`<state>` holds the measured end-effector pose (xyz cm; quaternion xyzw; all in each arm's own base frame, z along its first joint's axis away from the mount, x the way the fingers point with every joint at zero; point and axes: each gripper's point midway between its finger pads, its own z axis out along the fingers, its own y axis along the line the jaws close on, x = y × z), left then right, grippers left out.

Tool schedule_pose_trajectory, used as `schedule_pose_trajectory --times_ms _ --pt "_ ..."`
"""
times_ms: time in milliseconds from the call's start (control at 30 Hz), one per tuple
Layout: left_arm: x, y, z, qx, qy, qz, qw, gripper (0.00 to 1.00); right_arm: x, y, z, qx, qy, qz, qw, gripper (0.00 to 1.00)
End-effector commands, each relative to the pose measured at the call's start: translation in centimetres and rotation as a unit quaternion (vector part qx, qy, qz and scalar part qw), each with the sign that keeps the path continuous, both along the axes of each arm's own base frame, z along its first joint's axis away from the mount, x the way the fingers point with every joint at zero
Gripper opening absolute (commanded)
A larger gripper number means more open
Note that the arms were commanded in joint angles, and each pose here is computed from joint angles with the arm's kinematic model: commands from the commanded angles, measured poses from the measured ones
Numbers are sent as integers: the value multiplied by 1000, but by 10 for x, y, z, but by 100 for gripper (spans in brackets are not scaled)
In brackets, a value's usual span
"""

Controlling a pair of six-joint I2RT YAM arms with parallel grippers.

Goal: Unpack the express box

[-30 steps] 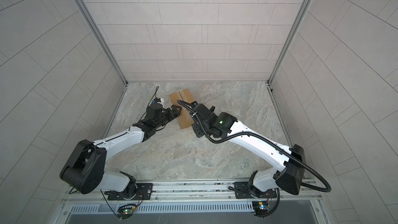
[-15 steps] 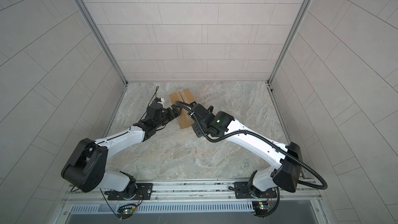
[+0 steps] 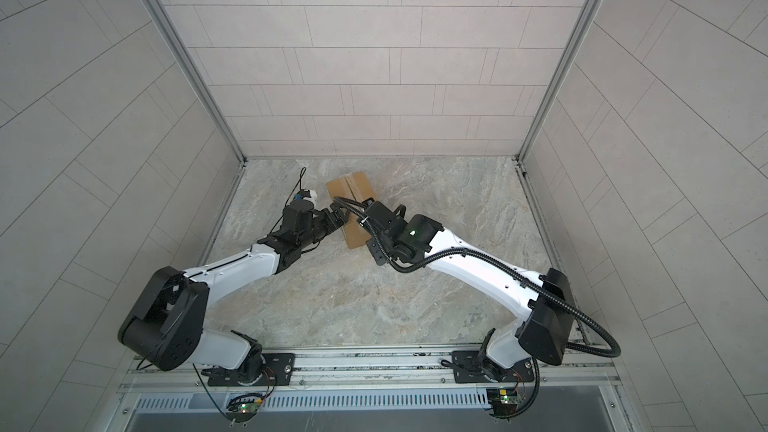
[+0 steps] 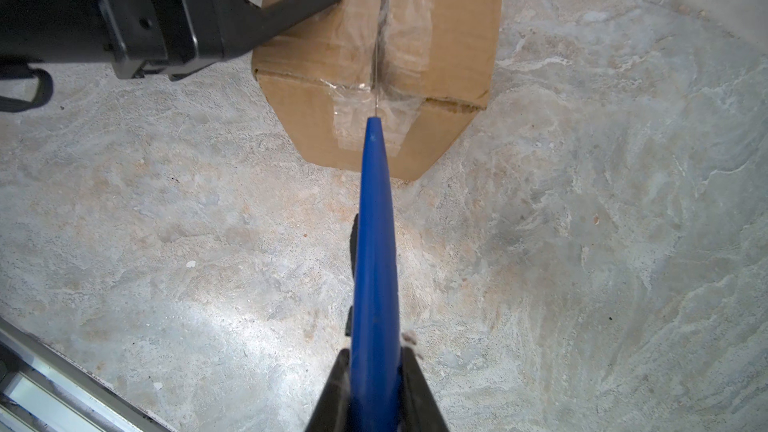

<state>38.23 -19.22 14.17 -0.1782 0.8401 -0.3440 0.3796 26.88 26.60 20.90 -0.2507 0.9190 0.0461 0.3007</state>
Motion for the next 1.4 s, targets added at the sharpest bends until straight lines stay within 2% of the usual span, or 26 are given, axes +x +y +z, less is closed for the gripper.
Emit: schedule_pose_trajectory --times_ms 0,533,867,1100,1367 --pt "-3 1 -10 0 10 -1 1000 94 4 0 3 -15 -11 2 1000 0" --pt "0 3 -12 -1 11 8 1000 93 -23 -19 3 -16 28 4 999 0" --pt "-1 2 -7 -8 6 7 1000 93 -7 11 -5 11 30 12 999 0" --pt "-1 0 -5 -13 3 6 1000 93 10 22 -6 1 14 6 1000 0" --pt "1 1 -10 -9 10 11 1000 93 -7 11 -7 -4 50 6 999 0"
